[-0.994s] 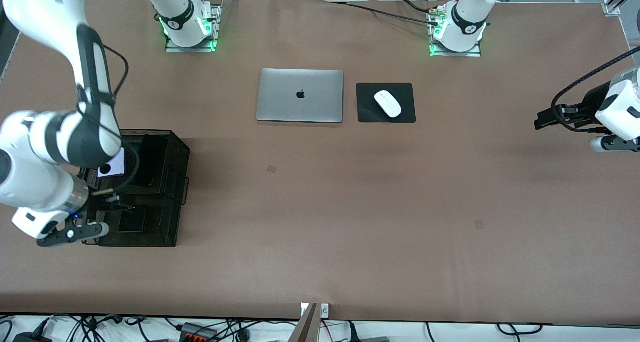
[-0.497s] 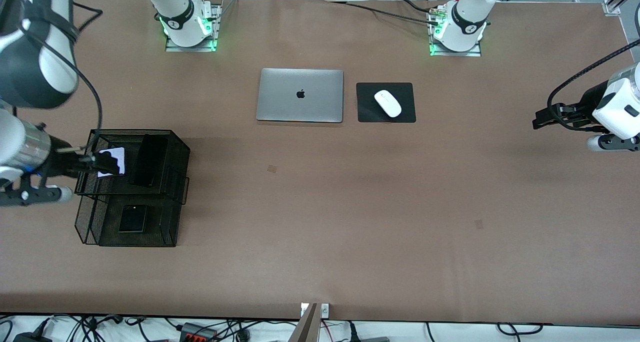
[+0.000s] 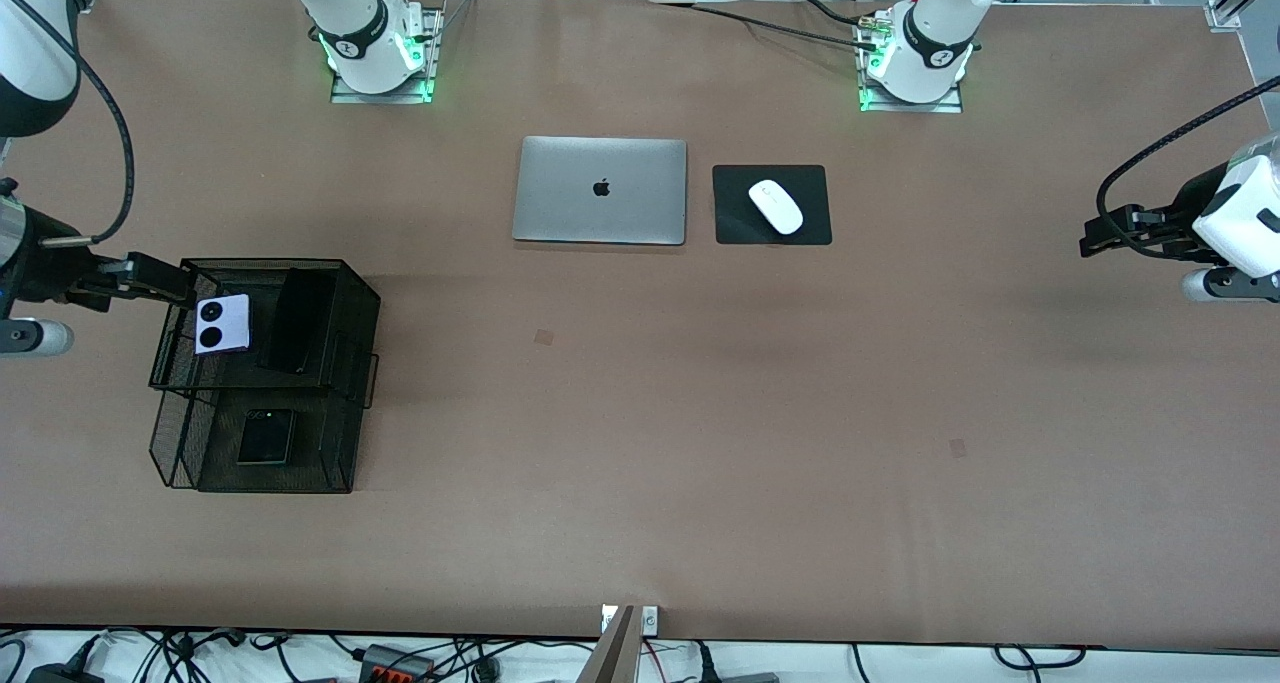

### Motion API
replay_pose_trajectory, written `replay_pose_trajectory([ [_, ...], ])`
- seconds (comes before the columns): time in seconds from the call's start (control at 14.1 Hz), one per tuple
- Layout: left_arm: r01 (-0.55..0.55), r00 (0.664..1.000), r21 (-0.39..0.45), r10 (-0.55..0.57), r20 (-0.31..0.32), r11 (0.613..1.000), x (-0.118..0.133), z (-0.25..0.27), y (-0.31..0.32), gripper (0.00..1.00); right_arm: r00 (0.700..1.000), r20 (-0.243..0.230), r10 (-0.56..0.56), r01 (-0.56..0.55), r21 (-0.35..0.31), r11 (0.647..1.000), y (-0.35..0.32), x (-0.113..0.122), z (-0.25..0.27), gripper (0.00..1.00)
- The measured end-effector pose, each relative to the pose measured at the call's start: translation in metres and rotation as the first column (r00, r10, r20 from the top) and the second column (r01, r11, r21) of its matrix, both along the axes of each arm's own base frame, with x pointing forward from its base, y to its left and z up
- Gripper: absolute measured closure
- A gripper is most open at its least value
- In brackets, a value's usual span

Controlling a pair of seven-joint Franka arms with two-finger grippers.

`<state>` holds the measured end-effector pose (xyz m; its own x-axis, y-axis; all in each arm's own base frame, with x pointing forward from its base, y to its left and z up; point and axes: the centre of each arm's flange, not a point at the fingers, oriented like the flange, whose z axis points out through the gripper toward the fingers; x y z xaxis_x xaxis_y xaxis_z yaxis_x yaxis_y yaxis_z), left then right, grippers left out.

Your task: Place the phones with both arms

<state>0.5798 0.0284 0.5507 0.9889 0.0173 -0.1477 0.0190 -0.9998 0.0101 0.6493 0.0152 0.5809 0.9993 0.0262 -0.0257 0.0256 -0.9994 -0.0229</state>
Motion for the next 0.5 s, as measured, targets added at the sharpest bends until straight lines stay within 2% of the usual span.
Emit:
replay_pose_trajectory([
  [0.28, 0.028, 0.999, -0.011, -0.029, -0.027, 1.000, -0.005, -0.001, 0.018, 0.00, 0.999, 0.053, -0.013, 0.012, 0.017, 1.000, -0.015, -0.015, 0.035, 0.00],
  [0.5, 0.033, 0.999, -0.014, -0.034, -0.034, 0.999, -0.007, 0.005, 0.023, 0.00, 0.999, 0.050, -0.015, 0.014, 0.013, 1.000, -0.024, -0.022, 0.038, 0.00],
])
